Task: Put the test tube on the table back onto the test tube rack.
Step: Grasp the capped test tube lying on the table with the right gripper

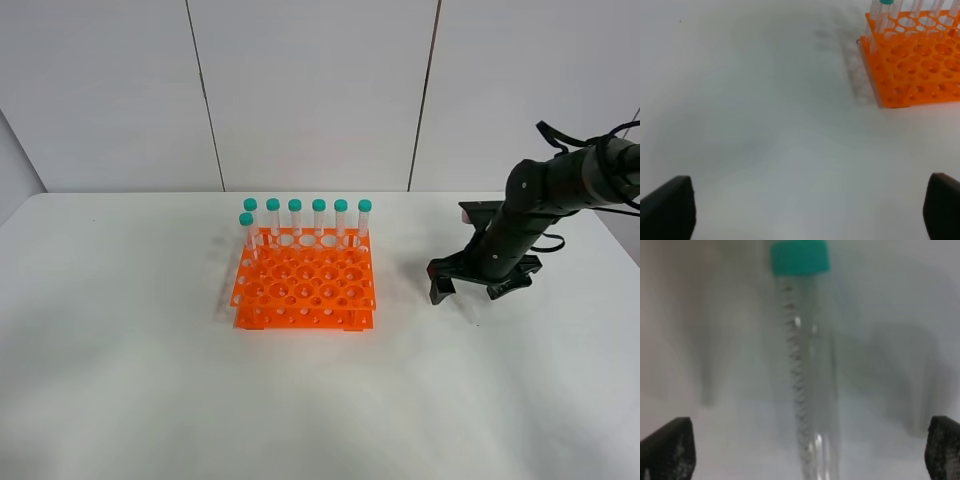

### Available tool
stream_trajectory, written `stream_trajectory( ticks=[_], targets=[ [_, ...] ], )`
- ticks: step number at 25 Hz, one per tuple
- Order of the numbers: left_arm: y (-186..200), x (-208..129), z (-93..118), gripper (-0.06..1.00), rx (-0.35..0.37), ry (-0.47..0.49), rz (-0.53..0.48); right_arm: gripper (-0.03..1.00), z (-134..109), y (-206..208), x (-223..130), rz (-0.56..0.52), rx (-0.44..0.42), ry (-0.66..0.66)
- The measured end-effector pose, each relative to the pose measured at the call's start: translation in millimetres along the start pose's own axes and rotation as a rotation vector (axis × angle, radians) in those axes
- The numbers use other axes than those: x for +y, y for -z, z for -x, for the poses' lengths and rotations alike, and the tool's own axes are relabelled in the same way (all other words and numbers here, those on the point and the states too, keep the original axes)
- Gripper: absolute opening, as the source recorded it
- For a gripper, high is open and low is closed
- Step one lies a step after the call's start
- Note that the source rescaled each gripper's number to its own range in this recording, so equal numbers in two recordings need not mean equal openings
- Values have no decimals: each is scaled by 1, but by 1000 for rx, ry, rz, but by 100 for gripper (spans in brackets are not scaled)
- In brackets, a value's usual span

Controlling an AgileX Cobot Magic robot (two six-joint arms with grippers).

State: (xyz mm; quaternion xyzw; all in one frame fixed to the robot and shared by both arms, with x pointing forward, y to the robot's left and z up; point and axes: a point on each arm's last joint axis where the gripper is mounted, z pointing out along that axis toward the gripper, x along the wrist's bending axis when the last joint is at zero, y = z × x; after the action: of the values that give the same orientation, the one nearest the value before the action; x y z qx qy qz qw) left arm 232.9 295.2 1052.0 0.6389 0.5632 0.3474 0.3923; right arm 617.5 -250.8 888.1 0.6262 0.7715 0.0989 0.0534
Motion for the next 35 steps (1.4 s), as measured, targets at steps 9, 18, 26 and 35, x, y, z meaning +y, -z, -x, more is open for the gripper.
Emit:
stream_trajectory(
  ticks=[9, 18, 26, 35],
  targets=[
    [0, 0, 0, 100, 0, 0, 0, 100, -7, 0, 2, 20, -6, 10],
    [0, 0, 0, 100, 0, 0, 0, 100, 0, -4, 1, 10, -13, 5],
    [0, 0, 0, 100, 0, 0, 1, 87, 0, -11, 1, -5, -13, 15],
    [0, 0, 0, 100, 0, 0, 2, 3, 0, -8, -2, -37, -10, 18]
  ],
)
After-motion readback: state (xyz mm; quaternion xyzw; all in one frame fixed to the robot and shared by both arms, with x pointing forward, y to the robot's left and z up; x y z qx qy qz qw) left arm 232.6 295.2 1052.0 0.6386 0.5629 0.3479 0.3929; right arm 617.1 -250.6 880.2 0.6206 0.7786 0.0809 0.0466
